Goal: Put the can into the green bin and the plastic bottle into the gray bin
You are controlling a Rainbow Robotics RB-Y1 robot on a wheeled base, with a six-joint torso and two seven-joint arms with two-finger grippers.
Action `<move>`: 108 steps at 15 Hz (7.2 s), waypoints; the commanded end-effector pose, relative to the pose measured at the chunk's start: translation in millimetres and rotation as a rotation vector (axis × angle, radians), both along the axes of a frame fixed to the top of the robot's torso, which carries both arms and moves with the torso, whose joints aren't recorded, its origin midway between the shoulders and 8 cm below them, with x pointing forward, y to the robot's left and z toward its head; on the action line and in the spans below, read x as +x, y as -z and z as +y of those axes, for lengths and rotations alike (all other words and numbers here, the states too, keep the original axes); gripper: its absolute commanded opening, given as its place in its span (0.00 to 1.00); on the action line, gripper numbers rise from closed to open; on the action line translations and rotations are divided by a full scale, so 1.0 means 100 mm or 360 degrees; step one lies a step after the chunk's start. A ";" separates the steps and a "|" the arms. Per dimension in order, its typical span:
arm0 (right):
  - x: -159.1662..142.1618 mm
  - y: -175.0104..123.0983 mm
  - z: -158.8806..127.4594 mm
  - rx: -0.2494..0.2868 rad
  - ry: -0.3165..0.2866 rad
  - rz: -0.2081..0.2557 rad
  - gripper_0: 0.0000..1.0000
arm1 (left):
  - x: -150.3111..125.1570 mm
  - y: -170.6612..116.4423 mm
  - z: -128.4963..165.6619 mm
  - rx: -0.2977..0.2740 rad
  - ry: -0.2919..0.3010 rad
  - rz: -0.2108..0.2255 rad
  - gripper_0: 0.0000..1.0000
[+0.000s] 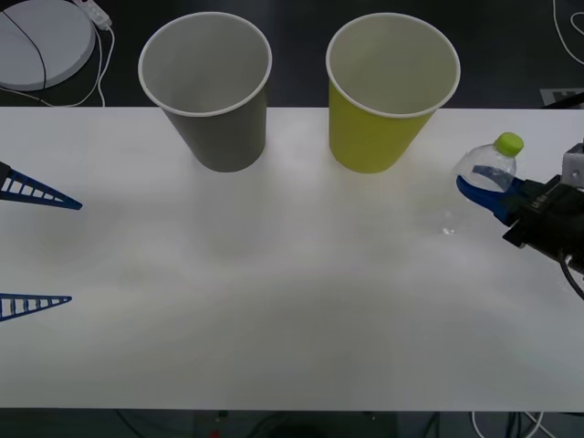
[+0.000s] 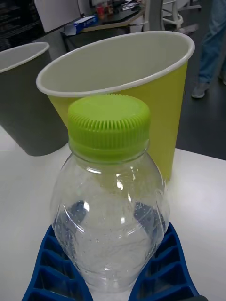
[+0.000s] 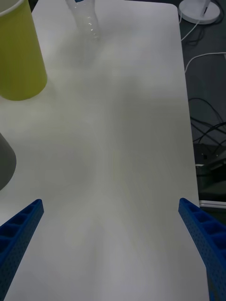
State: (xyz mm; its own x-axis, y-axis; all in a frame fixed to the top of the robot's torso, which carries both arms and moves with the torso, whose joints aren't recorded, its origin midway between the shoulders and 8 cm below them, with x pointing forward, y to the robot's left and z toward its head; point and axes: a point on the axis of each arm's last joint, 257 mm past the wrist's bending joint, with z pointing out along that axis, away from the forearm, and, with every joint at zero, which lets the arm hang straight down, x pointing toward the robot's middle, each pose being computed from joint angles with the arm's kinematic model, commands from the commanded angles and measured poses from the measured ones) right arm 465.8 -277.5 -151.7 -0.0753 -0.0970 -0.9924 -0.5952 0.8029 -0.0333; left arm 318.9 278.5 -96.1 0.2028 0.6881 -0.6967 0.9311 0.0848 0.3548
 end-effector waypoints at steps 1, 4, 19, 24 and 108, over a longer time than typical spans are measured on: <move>-0.17 -0.15 -0.01 0.0022 -0.0114 0.0019 0.00 | 0.00 0.00 0.00 0.0000 0.0000 0.0000 1.00; -0.34 -0.37 -0.04 -0.0007 -0.0188 -0.0006 0.00 | 0.00 0.00 0.00 0.0000 0.0000 0.0000 1.00; -0.95 -1.42 0.50 -0.0044 -0.0424 -0.0076 0.00 | 0.00 0.00 0.00 0.0000 0.0000 0.0000 1.00; -0.94 -1.65 0.74 -0.0080 -0.0474 0.0001 0.00 | 0.00 0.00 0.00 0.0000 0.0000 0.0000 1.00; 1.37 -2.57 4.06 -0.0860 -0.0357 0.0348 1.00 | 0.00 0.00 0.00 0.0000 0.0000 0.0000 1.00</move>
